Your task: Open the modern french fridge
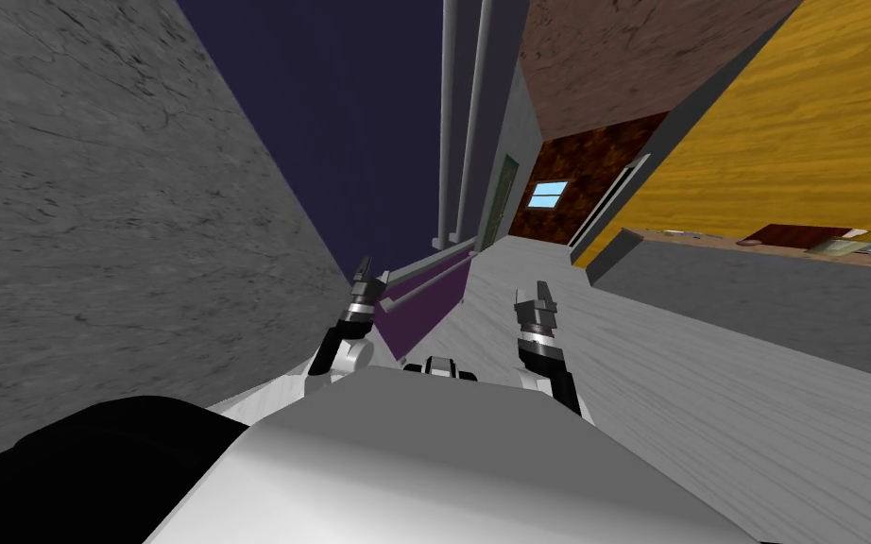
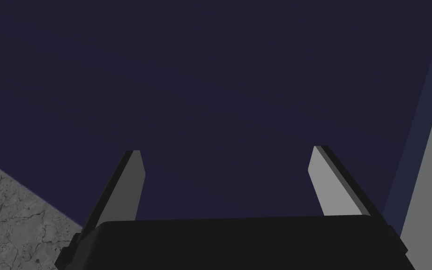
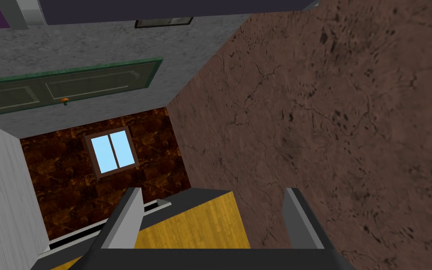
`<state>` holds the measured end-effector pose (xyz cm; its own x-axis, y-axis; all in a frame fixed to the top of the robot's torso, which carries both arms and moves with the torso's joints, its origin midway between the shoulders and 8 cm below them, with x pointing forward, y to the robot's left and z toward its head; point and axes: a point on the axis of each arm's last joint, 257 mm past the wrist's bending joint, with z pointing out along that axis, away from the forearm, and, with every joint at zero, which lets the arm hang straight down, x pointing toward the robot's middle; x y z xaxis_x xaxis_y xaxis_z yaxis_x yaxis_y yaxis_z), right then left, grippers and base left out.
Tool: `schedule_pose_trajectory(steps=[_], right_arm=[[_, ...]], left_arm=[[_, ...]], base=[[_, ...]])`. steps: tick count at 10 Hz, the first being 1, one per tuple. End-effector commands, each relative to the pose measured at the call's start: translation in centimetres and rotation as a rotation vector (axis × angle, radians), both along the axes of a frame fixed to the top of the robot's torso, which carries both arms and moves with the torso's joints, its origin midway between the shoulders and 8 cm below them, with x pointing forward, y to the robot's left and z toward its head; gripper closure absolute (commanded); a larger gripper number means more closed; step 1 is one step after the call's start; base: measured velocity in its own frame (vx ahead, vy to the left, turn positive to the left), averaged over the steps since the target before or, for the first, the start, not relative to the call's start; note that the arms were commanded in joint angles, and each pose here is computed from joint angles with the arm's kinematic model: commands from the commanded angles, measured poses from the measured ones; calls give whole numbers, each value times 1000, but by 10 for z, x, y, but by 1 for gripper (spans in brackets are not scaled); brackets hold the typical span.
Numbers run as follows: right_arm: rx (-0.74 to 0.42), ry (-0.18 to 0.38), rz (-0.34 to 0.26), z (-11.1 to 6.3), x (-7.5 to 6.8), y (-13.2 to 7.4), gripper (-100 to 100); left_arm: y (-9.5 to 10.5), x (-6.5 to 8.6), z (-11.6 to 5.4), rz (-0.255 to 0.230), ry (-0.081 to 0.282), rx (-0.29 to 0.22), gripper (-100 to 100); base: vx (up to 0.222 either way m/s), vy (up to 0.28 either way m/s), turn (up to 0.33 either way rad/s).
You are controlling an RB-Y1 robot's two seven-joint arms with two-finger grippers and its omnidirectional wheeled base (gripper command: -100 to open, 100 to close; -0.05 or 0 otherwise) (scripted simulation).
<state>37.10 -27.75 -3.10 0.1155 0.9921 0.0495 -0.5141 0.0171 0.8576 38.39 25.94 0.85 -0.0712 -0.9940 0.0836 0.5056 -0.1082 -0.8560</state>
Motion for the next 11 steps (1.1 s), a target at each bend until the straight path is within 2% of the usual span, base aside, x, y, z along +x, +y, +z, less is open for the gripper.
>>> schedule_pose_trajectory(steps=[1, 3, 5, 6, 11], right_arm=[[0, 0, 0, 0, 0, 0, 0], [0, 0, 0, 0, 0, 0, 0], [0, 0, 0, 0, 0, 0, 0], [0, 0, 0, 0, 0, 0, 0], [0, 0, 0, 0, 0, 0, 0]], left_arm=[[-2, 7, -6, -27, 54, -25, -100], [-4, 11, -11, -40, 84, -37, -100], [-7, 16, -17, -64, 130, -65, -100], [-7, 17, -19, -65, 137, -64, -100], [-16, 27, -38, -116, 249, -127, -100]], base=[[101, -69, 48], [108, -77, 29], [99, -53, 31], [85, -51, 23], [87, -59, 35]])
